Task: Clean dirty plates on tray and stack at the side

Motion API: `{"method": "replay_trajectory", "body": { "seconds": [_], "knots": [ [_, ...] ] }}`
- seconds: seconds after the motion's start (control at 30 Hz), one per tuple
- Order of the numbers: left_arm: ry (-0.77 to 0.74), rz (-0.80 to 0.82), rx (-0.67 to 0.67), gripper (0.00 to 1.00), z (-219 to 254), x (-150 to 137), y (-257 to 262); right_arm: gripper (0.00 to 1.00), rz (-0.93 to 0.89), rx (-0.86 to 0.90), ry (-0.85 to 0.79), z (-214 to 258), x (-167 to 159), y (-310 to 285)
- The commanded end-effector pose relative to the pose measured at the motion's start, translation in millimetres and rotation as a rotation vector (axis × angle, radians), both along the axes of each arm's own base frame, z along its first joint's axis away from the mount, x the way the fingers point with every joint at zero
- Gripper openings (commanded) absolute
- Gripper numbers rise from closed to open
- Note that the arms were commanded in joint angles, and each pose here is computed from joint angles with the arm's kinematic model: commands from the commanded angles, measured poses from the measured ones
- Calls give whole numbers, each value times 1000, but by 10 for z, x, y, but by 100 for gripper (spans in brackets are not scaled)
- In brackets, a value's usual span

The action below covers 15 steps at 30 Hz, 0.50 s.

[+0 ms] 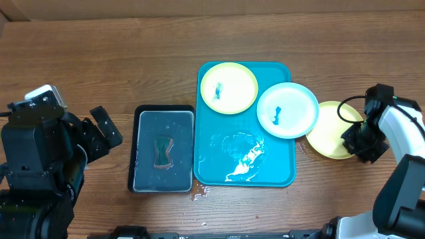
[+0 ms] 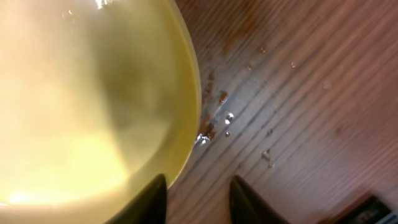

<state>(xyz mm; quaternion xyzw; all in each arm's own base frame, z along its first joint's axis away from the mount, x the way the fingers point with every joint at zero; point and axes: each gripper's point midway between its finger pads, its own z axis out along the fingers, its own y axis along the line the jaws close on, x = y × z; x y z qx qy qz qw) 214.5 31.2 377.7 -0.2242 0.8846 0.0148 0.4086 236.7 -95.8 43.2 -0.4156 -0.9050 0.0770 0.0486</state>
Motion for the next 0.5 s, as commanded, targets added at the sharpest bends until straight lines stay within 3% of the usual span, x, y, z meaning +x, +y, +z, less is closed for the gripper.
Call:
{"method": "replay_trajectory", "body": {
  "seconds": [0.0,0.13,0.4,0.47],
  "knots": [
    [-17,14,16,100,58,-5,42,49,198,72,-170,355,439,161],
    [-17,14,16,100,58,-5,42,61,397,275,-384,568,876,614],
    [-16,14,16,100,57,-6,42,59,530,272,-546,326,1326,944],
    [-16,14,16,100,57,-6,42,53,550,251,-530,170,1354,986]
  ]
}}
